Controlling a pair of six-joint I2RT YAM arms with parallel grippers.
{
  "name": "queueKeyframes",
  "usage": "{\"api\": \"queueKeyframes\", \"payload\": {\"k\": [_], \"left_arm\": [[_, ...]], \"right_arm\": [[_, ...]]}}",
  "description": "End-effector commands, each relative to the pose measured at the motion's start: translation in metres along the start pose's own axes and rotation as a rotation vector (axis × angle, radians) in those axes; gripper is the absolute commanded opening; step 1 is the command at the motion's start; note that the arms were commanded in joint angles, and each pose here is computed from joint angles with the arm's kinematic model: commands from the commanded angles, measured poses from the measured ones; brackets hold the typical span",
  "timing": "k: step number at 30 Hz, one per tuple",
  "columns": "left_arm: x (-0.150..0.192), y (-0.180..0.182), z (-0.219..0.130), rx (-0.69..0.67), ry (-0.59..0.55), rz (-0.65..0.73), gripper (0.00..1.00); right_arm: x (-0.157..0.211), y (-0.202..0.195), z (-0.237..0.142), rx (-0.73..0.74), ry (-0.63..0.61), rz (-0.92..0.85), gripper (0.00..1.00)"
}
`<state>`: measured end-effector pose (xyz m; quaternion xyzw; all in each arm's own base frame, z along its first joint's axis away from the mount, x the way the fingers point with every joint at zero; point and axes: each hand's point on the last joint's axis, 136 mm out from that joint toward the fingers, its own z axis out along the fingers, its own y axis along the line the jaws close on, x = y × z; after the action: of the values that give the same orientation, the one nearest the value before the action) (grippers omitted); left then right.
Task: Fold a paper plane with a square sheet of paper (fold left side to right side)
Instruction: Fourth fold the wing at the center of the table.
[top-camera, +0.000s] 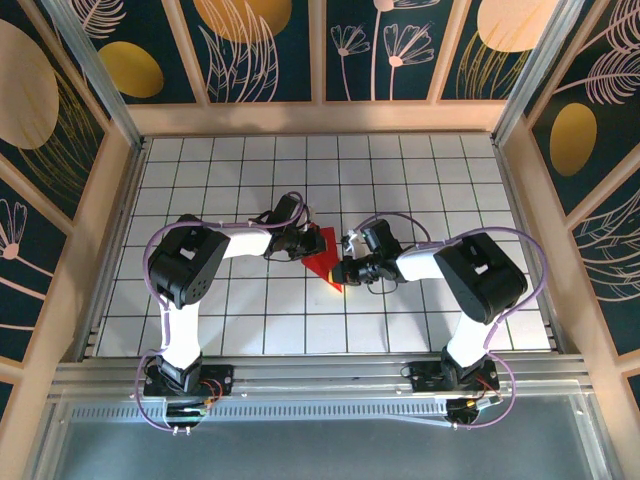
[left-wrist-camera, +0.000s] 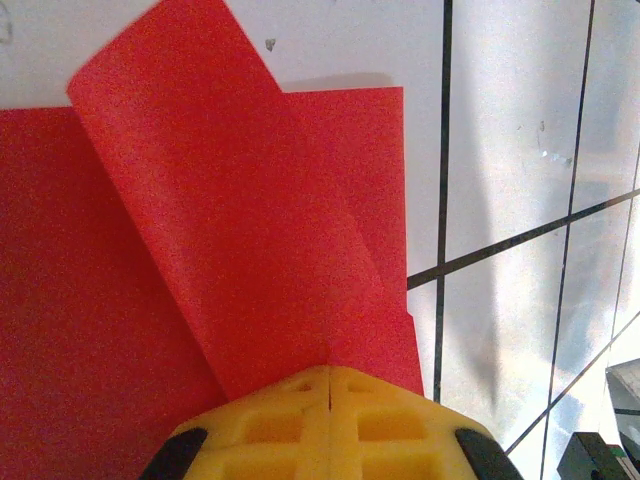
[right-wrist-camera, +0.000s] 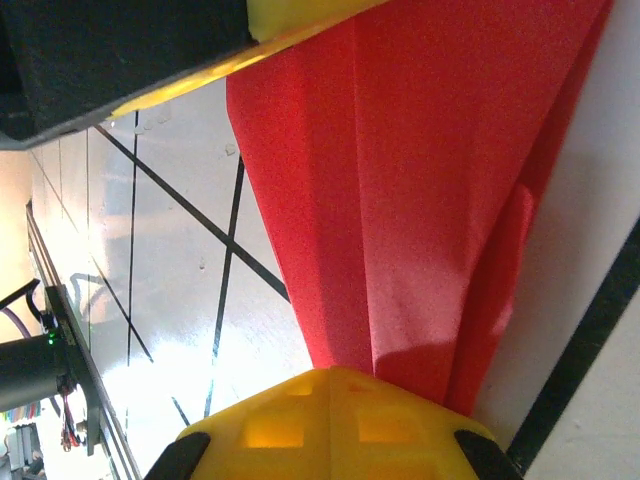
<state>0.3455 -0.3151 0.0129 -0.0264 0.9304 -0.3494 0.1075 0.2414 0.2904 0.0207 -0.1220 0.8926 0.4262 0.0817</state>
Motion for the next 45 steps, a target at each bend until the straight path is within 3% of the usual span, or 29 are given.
{"api": "queueKeyframes", "payload": {"k": [1,45], "left_arm": [[0.018,0.046,0.009,-0.164,0.05,-0.044,0.0],[0.017,0.048,0.01,-0.176,0.053,-0.04,0.0]], "right_arm": [[0.017,-0.001,-0.003,0.019,0.037,0.03,0.0],[0.048,-0.014,-0.011,0.092,0.099,0.05,0.0]]}}
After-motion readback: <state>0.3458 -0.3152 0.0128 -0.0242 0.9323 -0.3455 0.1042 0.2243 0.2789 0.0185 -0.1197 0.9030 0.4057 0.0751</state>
